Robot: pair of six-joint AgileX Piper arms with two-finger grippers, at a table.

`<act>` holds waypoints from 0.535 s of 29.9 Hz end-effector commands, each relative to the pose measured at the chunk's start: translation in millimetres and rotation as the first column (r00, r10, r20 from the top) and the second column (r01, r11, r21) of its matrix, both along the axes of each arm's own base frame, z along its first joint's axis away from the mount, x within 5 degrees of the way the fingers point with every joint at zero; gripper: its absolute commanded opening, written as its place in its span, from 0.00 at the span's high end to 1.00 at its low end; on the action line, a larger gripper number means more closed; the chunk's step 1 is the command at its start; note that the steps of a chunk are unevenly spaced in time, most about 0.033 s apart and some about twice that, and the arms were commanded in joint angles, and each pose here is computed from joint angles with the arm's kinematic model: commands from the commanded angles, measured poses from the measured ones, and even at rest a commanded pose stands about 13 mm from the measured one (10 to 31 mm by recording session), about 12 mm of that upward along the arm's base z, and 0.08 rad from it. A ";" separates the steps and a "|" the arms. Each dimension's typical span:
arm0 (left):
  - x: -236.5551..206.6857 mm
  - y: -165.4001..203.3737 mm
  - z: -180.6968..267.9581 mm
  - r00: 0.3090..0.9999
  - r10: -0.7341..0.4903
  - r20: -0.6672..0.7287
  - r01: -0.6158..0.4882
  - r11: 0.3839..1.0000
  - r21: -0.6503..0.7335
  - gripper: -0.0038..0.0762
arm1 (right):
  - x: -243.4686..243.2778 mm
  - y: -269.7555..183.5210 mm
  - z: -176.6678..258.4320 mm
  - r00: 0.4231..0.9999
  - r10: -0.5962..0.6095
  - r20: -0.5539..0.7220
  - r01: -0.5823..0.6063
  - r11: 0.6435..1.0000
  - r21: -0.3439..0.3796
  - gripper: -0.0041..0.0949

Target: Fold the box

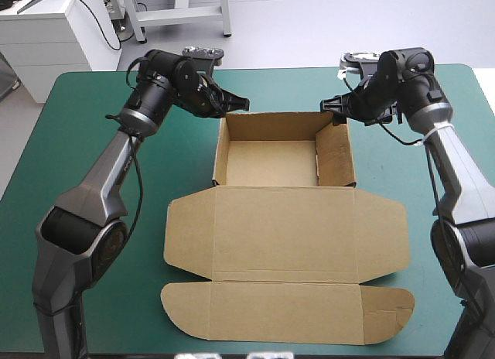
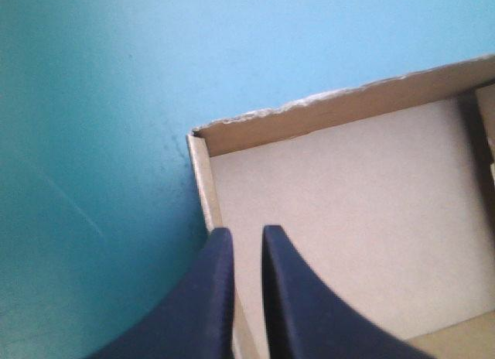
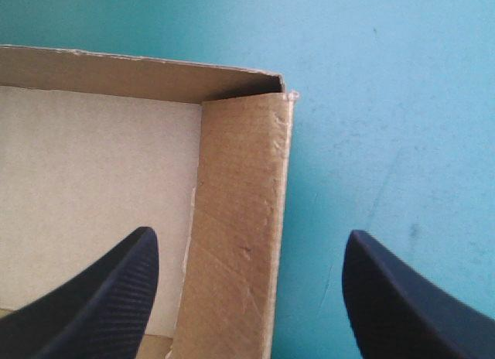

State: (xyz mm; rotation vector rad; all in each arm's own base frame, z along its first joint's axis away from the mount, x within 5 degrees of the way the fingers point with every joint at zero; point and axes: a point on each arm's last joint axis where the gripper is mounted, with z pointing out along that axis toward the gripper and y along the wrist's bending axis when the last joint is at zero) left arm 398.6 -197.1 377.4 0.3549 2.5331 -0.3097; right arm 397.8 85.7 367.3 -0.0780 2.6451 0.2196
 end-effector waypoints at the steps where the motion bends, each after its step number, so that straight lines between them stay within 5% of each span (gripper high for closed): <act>1: -40.2 15.2 61.8 0.995 -0.026 0.101 0.032 0.998 -0.055 0.96 | -22.0 -4.9 42.4 0.994 -0.002 0.105 -0.001 1.000 0.030 0.32; 7: -88.7 27.0 80.3 0.987 -0.065 0.150 0.059 0.997 0.046 0.96 | -23.9 -7.1 42.7 0.994 0.005 0.109 -0.005 1.000 0.004 0.32; 16: -164.6 71.2 64.0 0.986 -0.065 0.154 0.051 0.994 0.092 0.96 | -21.8 -9.4 -11.7 0.999 0.012 -0.039 -0.015 0.998 -0.061 0.32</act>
